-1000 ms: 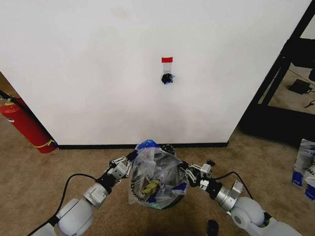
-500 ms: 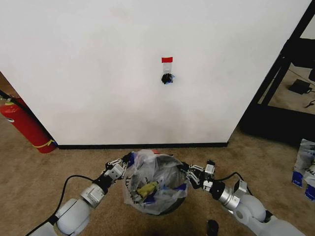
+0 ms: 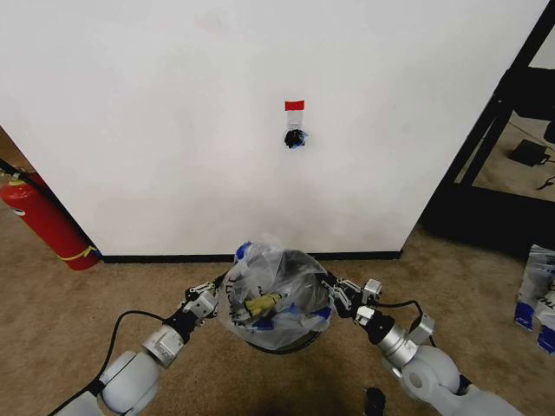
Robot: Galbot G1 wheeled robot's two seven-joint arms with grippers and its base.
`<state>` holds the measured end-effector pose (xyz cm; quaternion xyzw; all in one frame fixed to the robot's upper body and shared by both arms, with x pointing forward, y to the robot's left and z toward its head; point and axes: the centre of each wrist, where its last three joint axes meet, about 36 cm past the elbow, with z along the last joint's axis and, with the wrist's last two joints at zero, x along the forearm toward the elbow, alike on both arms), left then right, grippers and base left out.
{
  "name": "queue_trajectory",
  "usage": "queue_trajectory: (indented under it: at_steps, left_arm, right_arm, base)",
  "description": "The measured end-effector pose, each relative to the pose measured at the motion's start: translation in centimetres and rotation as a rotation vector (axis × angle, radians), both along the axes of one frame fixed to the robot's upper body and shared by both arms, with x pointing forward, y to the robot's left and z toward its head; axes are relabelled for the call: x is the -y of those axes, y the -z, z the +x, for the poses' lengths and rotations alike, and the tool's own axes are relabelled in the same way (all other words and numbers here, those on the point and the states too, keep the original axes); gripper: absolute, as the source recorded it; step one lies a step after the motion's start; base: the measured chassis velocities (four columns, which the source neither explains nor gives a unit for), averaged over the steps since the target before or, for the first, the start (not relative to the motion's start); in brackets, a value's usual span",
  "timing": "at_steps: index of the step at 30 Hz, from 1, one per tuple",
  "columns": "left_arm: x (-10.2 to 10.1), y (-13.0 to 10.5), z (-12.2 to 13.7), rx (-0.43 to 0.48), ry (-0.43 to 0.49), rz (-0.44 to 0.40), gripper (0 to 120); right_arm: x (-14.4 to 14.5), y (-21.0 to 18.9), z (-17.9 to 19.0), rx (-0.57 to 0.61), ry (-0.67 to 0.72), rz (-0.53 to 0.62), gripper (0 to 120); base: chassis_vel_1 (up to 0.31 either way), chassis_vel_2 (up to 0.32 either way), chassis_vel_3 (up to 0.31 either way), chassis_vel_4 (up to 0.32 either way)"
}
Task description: Pick up the garbage bag from the wall and place it over the trash bin.
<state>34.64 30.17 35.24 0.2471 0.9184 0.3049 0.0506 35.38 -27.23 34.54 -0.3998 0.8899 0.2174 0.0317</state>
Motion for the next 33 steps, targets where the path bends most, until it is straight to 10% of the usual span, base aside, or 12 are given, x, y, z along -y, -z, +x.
queue_trajectory:
  at_steps: [11, 13, 18, 26, 33]
  left_arm:
    - [1.2, -2.9, -1.7, 0.105, -0.271, -0.149, 36]
    - [4.1, -5.1, -4.8, 0.048, -0.151, -0.327, 52]
    - [5.3, -5.6, -6.7, 0.02, 0.147, -0.323, 72]
    - [5.9, -5.1, -7.0, -0.036, 0.242, -0.216, 98]
    - [5.8, -5.4, -7.0, -0.149, 0.265, -0.237, 97]
  right_arm:
    - [-2.2, 0.8, 0.1, 0.058, 0.271, -0.008, 1]
    - [-3.4, 1.9, -0.2, 0.126, 0.357, -0.058, 1]
    - [-4.4, 2.3, 0.0, 0.197, 0.426, -0.126, 1]
    - [-4.3, 3.3, -0.2, 0.276, 0.421, -0.197, 1]
    - [-3.1, 4.8, 0.1, 0.378, 0.318, -0.274, 1]
  base:
    - [0.0, 0.0, 0.0, 0.0]
    - [0.0, 0.0, 0.0, 0.0]
    - [0.0, 0.0, 0.0, 0.0]
    - [0.0, 0.0, 0.0, 0.0]
    - [0.0, 0.0, 0.0, 0.0]
